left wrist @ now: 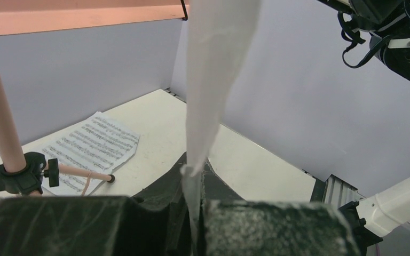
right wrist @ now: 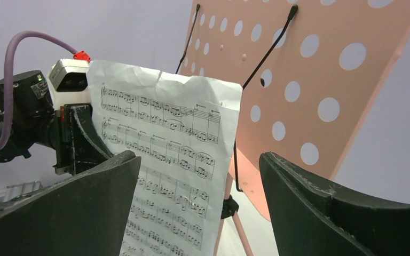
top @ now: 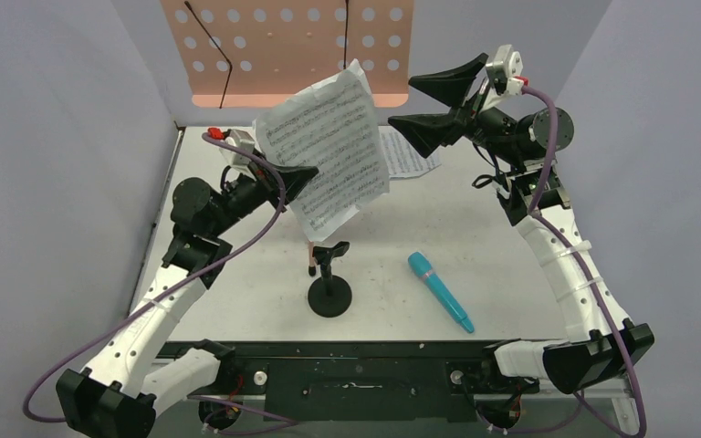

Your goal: Set up the instrument practice props

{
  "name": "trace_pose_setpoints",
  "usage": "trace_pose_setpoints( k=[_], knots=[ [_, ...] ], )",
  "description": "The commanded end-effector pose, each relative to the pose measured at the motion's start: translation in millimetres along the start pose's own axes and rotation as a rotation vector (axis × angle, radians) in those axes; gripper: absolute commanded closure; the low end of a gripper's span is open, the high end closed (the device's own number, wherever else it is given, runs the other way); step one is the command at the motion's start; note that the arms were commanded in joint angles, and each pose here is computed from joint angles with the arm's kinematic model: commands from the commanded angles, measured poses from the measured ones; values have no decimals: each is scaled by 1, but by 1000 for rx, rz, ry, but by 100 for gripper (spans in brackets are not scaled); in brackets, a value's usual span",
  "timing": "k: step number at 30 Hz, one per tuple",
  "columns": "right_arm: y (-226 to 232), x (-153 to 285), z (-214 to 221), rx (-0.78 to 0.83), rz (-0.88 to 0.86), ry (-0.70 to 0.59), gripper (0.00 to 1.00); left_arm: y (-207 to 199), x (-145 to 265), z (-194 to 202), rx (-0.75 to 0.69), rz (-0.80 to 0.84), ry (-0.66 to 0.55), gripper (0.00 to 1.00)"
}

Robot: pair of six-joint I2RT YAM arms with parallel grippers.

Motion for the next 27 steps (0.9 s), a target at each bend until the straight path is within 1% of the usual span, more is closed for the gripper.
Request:
trace_pose_setpoints(
  k=[1,5,11,14,15,17,18,19,22,24,27],
  knots=[
    [0,-7,-31,84,-1,-91,16,-12,9,-25,-31,-21,-23,100],
    [-2,-9,-30,64,3,-93,16,-17,15,-36,-43,-37,-14,100],
    [-9,-11,-30,-41,80,-105,14,-27,21,-60,-81,-56,-15,100],
    [-12,-12,-34,-43,108,-118,13,-33,25,-73,-101,-69,-25,100],
    [-13,-12,-36,-44,127,-130,11,-35,26,-78,-108,-73,-27,100],
    [-17,-11,-41,-94,178,-155,2,-38,28,-85,-126,-77,-22,100],
    [-22,-10,-43,-161,224,-157,8,-40,28,-90,-135,-80,-24,100],
    [-28,-10,-45,-227,261,-160,10,-41,28,-94,-144,-84,-22,100],
    [-40,-10,-48,-354,284,-171,10,-43,26,-108,-173,-108,-30,100],
    [-44,-10,-51,-381,301,-180,10,-44,26,-118,-205,-122,-62,100],
    [-46,-9,-54,-361,322,-178,10,-44,27,-132,-232,-158,-126,100]
  ],
)
Point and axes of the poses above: each gripper's point midway between its finger pads, its own x axis back along the fingers, its own y axis along the line the jaws close on, z = x × y, the point moved 7 cm from there along x, back along the fingers, and after that the axes turned 2 degrees about x, right-handed, at the moved point
